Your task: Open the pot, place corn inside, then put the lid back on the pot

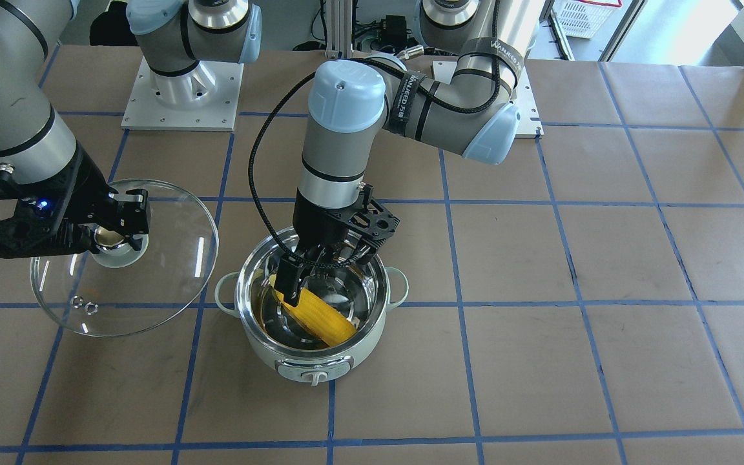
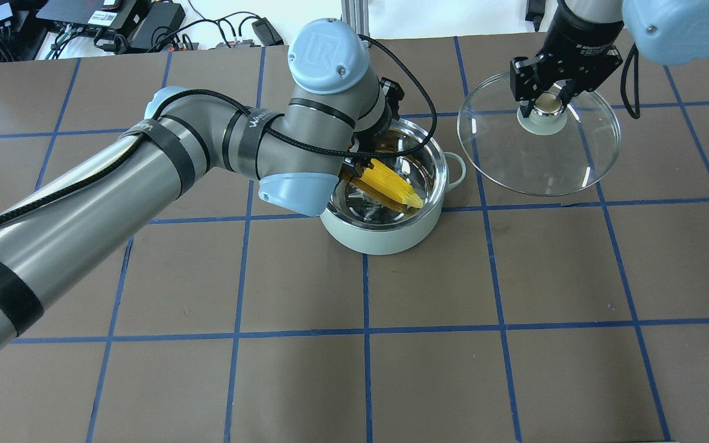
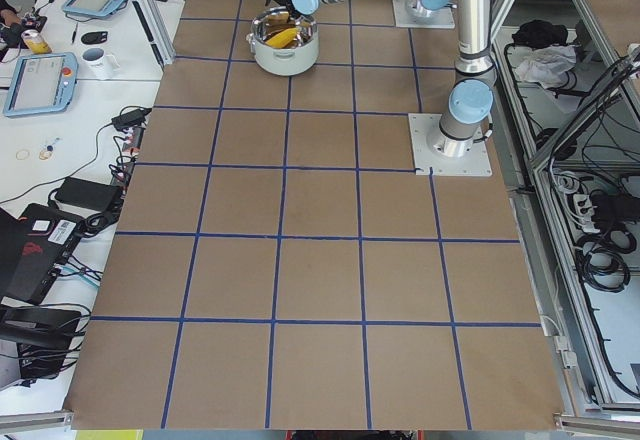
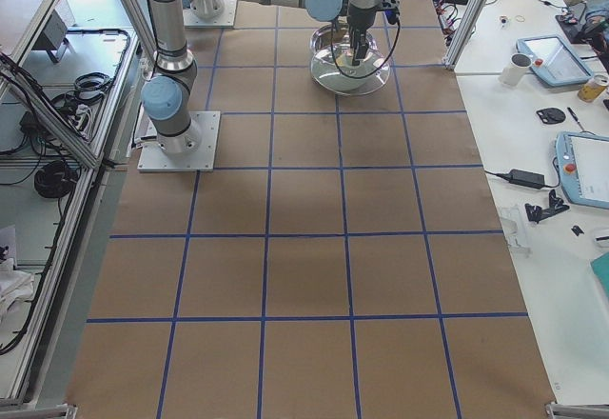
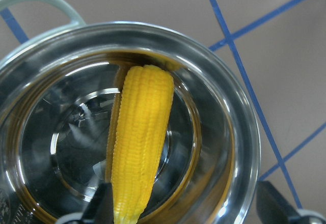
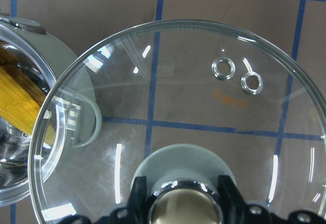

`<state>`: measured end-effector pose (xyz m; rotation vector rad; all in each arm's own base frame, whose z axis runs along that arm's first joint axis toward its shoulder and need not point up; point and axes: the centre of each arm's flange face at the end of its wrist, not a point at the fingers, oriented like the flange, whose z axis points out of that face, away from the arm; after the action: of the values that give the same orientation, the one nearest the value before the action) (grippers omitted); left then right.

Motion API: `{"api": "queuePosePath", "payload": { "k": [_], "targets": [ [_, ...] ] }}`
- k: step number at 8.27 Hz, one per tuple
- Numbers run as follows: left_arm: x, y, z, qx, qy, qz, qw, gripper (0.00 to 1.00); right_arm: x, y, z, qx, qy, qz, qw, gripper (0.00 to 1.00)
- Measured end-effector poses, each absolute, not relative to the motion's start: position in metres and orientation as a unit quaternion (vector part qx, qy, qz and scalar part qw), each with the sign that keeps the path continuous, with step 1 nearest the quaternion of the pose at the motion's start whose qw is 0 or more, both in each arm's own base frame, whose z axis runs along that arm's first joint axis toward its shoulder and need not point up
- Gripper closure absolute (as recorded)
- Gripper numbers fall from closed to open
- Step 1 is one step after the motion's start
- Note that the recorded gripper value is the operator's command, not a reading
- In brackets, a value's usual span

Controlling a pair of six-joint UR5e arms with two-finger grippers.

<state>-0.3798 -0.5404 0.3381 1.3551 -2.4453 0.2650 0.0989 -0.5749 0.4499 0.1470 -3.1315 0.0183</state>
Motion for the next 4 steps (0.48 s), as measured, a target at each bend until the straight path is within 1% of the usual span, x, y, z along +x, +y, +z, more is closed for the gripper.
{"api": "queuePosePath", "payload": {
  "k": [2, 4],
  "targets": [
    [-0.341, -0.559, 0.359, 0.402, -0.893, 0.103, 0.176, 0.0, 0.125, -0.573, 0.449, 0.039, -0.999, 0.014, 0.003, 0.88],
    [-0.271, -0.576, 0.388, 0.308, -0.932, 0.123, 0.146, 0.0, 0.141, -0.572, 0.448, 0.027, -0.999, 0.02, 0.0, 0.87]
  ]
}}
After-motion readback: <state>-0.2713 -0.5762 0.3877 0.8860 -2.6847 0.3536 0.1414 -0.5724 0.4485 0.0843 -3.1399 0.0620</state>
